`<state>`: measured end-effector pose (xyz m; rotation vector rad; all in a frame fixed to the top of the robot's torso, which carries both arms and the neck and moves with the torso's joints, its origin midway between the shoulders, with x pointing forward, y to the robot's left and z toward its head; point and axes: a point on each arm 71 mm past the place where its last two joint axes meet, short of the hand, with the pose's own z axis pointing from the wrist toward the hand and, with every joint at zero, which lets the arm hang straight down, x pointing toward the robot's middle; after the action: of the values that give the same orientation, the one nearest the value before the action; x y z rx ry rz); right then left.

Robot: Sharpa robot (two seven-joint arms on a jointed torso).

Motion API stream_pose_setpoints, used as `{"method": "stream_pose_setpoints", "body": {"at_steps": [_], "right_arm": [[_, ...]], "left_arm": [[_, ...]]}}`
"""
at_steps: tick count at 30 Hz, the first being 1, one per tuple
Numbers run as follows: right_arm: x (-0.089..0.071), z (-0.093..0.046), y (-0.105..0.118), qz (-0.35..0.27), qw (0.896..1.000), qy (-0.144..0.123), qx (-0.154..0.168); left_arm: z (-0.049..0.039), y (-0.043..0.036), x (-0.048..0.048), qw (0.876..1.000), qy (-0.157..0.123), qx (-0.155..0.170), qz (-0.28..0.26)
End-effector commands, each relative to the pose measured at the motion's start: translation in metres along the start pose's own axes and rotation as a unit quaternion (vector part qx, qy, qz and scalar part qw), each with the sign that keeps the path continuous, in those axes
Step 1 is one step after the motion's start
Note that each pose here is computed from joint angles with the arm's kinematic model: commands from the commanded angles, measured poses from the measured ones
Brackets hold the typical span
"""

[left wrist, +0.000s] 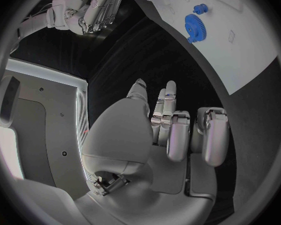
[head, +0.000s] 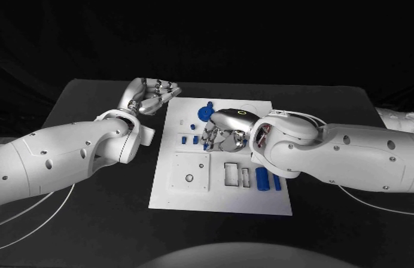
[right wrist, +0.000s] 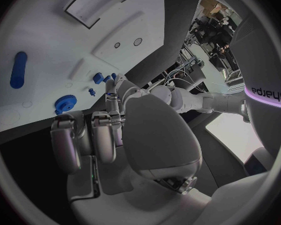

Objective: Assemble the parts on the task board

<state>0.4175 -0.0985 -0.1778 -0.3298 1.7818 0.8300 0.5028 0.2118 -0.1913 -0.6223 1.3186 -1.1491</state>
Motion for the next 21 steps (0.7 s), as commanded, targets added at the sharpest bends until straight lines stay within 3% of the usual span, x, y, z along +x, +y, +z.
{"method": "stream_pose_setpoints", "body": {"at_steps": [1,11,21], "right_arm": [[0.008,0.001,0.003,-0.028,0.999,0.031,-0.008],[0.022,0.004,0.002,-0.022,0.998,0.058,-0.004],[0.029,0.007,0.003,-0.017,0.998,0.067,-0.006]], "left_arm": [[0.0005,-0.0018,0.0024,1.000,0.008,0.006,-0.005],[0.0005,-0.0018,0.0026,1.000,0.009,0.007,-0.005],[0.0002,-0.0020,0.0026,1.000,0.009,0.007,-0.006]]}}
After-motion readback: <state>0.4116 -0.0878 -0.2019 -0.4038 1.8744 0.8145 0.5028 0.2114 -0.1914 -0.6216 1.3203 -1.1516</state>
